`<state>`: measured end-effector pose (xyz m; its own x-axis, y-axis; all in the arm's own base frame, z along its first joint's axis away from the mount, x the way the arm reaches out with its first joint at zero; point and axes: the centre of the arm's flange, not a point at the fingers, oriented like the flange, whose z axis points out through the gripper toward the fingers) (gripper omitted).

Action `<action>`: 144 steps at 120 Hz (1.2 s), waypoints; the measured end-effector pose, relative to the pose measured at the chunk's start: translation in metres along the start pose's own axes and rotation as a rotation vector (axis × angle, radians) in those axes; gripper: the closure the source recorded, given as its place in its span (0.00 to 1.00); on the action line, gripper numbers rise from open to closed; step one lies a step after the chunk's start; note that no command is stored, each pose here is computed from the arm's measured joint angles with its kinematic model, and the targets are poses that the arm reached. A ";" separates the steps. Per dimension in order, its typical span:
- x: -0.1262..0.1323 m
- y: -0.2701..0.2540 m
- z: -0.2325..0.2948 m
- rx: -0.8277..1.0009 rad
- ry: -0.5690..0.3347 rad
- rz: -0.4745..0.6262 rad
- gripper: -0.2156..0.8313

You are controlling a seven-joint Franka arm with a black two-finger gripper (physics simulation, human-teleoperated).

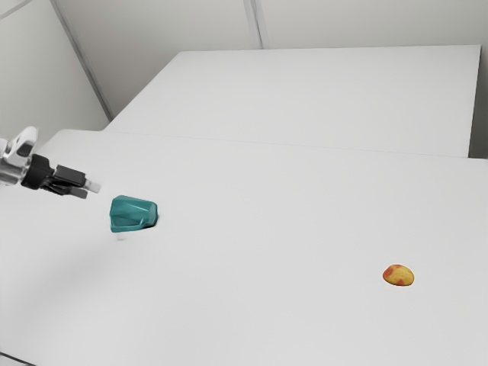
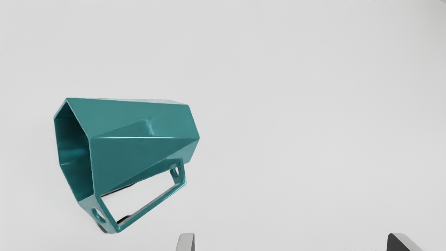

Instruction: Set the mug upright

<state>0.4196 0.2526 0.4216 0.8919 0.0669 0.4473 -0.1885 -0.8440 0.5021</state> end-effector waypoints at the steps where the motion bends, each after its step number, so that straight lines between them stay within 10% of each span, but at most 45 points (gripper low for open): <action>1: -0.002 -0.003 0.000 -0.003 0.003 0.006 0.21; 63: -0.064 -0.088 0.041 -0.060 0.078 0.390 0.21; 144: -0.038 -0.128 0.126 -0.062 0.313 0.540 0.21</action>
<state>0.4613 0.2906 0.2468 0.5033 -0.2000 0.8407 -0.6112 -0.7701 0.1827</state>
